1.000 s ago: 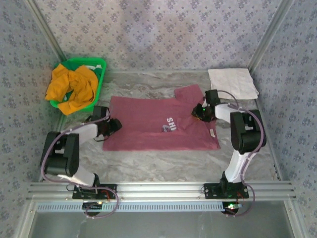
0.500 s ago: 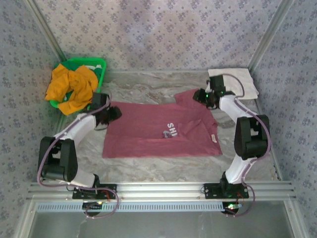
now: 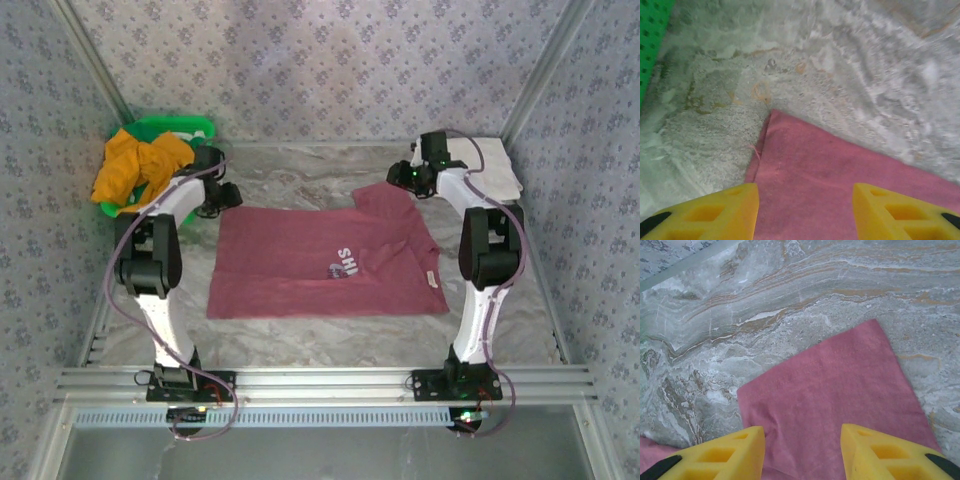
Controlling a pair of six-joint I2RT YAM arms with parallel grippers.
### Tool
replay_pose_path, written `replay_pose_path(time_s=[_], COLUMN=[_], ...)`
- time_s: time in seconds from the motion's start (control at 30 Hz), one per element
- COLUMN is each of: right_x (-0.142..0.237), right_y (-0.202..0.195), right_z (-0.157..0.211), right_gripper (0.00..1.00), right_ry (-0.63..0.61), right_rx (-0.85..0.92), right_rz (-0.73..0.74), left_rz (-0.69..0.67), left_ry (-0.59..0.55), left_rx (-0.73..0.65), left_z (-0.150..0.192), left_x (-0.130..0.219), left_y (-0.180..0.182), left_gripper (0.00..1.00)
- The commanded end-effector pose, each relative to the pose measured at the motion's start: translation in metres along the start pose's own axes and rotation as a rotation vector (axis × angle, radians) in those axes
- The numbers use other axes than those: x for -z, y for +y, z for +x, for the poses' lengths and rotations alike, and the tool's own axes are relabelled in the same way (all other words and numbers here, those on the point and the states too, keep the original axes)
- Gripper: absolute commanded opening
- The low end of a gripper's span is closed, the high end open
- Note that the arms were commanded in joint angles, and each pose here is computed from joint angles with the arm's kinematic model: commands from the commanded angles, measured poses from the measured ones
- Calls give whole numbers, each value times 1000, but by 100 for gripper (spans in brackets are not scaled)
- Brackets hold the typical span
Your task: Fold and stack the t-shirts
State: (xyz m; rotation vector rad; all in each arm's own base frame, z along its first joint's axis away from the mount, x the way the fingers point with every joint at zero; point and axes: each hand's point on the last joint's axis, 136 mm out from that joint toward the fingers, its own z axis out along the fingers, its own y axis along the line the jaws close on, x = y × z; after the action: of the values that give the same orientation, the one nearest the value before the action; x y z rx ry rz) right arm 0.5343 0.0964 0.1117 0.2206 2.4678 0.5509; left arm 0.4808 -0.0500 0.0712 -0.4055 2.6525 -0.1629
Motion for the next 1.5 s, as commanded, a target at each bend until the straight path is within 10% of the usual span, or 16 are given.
replay_pose_path(time_s=[0.0, 0.5, 0.7, 1.1, 1.47], right_x=[2, 5, 6, -23, -70], right_y=[2, -4, -8, -37, -41], right_z=[-10, -1, -7, -29, -30], right_gripper=[46, 46, 45, 45, 48], right_ry=[4, 8, 0, 55, 169], right_rx=[16, 6, -3, 16, 47], right_rz=[-28, -39, -41, 63, 116], left_rz=[-71, -131, -88, -42, 35], left_ry=[23, 125, 119, 26, -110], left_rx=[-35, -48, -56, -84, -104], left_z=[-3, 4, 2, -14, -10], left_x=[-5, -61, -66, -33, 13], left_y=[8, 15, 1, -17, -32], left_gripper=[53, 54, 31, 0, 0])
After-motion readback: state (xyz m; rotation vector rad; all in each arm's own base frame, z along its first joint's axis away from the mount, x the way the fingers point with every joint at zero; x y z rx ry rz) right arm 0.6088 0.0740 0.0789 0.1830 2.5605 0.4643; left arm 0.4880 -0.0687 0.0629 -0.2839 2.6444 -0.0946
